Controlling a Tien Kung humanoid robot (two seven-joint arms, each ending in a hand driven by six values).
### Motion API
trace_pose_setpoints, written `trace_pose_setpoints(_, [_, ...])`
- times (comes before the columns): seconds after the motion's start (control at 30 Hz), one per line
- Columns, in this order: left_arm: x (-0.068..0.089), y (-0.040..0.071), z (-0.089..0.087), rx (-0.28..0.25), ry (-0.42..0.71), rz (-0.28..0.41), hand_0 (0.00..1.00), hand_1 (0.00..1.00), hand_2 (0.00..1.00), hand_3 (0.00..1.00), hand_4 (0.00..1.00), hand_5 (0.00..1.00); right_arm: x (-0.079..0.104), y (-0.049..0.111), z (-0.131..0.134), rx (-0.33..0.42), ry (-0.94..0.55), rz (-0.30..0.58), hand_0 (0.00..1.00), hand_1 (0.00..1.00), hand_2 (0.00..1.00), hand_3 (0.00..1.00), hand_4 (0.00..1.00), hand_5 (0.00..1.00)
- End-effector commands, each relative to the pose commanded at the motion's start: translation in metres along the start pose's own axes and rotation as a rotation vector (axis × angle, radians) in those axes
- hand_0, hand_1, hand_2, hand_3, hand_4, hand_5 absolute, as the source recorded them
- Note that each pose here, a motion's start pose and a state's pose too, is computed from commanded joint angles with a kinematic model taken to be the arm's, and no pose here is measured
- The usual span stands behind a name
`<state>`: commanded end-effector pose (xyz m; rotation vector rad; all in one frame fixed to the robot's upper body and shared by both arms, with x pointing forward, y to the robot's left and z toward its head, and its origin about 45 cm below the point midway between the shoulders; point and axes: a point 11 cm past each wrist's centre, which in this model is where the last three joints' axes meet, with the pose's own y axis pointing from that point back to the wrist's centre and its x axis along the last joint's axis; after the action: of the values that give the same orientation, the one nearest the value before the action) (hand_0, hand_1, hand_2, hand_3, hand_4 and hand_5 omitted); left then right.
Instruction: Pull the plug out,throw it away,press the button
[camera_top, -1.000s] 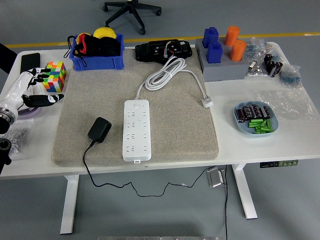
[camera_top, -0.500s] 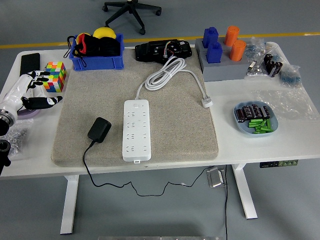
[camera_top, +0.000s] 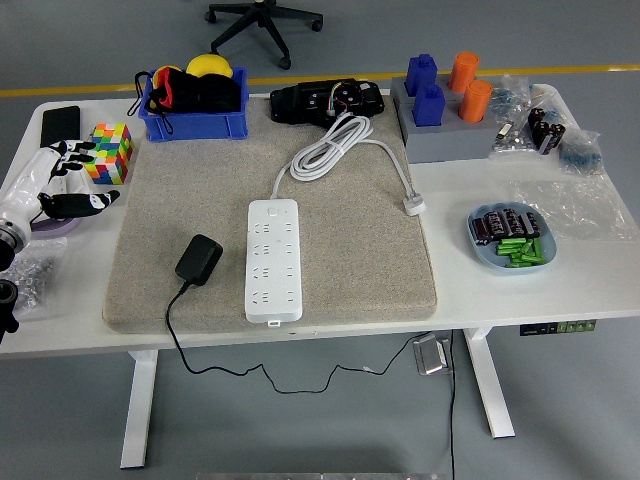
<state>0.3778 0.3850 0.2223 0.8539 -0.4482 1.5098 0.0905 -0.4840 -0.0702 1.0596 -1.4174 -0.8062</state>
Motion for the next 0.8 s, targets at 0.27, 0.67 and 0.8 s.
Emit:
trace_pose_setpoints(0.27, [0.003, -0.0004, 0.0026, -0.017, 0.004, 0.012, 0.791, 0.775, 0.783, 0.856, 0.822, 0.113, 0.0005, 0.0001, -0.0021, 0.004, -0.005, 0.001, 0.75, 0.699, 0.71, 0.724, 0.765, 0.644])
trace_pose_setpoints(0.67, [0.0029, 0.0001, 0.0036, -0.02, 0.005, 0.013, 0.785, 0.772, 0.78, 0.853, 0.82, 0.115, -0.0003, 0.0001, -0.0022, 0.004, -0.005, -0.001, 0.749, 0.699, 0.71, 0.724, 0.763, 0.649])
trace_pose_setpoints(0.8, [0.0038, 0.0003, 0.0031, -0.018, 0.004, 0.016, 0.785, 0.772, 0.78, 0.853, 0.82, 0.115, -0.0001, 0.0001, -0.0019, 0.004, -0.004, 0.0, 0.749, 0.699, 0.71, 0.724, 0.763, 0.649])
